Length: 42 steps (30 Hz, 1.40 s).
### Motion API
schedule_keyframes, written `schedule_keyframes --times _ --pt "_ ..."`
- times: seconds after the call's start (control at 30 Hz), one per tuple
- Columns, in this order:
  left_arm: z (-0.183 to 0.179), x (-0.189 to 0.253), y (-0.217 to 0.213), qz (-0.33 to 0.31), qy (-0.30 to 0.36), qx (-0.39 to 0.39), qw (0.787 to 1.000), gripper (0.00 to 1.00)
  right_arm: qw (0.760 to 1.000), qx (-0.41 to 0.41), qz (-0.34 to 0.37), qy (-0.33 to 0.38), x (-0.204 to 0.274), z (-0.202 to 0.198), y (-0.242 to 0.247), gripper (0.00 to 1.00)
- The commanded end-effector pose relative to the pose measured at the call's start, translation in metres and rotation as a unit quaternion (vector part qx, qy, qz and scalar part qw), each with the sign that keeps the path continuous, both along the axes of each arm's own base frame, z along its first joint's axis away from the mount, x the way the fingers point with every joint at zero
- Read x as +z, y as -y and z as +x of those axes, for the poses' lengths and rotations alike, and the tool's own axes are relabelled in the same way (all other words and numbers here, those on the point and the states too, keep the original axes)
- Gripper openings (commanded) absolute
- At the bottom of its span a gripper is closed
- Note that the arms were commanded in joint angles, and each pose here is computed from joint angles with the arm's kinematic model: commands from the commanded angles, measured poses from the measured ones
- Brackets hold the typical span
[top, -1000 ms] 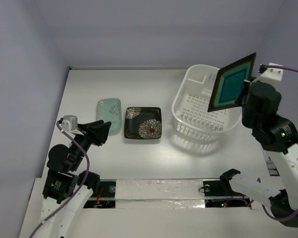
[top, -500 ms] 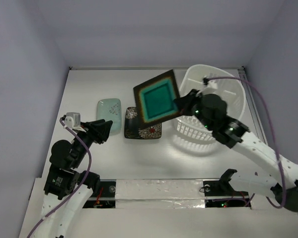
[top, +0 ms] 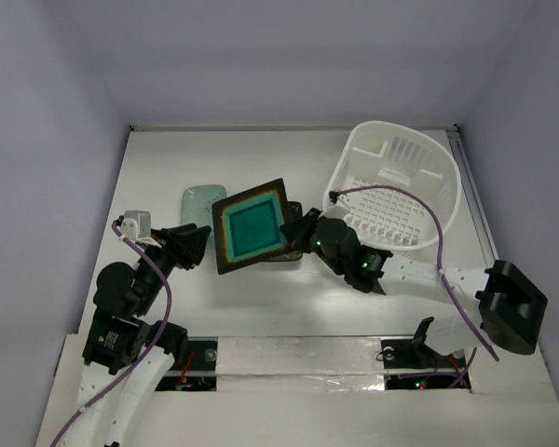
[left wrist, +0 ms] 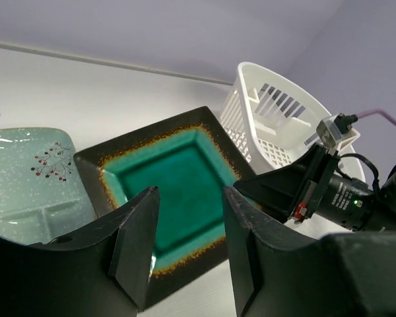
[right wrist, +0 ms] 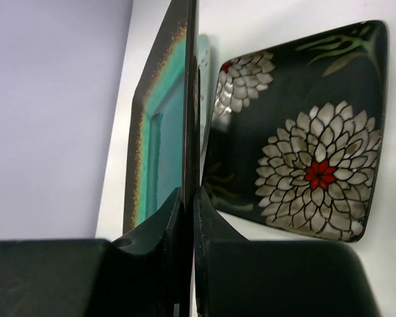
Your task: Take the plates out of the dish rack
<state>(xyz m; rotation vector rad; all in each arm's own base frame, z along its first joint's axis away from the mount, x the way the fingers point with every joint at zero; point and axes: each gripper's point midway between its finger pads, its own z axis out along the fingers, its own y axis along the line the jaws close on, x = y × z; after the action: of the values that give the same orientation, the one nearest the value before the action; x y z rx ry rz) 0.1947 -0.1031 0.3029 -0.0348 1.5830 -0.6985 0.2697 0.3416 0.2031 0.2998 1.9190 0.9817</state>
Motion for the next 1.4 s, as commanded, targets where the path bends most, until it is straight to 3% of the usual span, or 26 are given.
schedule_keyframes --times 0.0,0.67,1.37 --pt "0.003 0.006 0.002 -0.007 0.013 -0.002 1.0 0.4 0.953 -0.069 0.281 0.091 0.132 0.019 0.01 0.0" --pt "0.001 0.007 0.002 -0.008 0.015 -0.003 1.0 0.4 0.963 -0.154 0.222 0.018 0.055 0.037 0.01 0.0" --pt "-0.001 0.01 0.001 -0.01 0.022 -0.002 1.0 0.4 0.97 -0.161 0.176 -0.038 -0.014 0.039 0.0 0.03"
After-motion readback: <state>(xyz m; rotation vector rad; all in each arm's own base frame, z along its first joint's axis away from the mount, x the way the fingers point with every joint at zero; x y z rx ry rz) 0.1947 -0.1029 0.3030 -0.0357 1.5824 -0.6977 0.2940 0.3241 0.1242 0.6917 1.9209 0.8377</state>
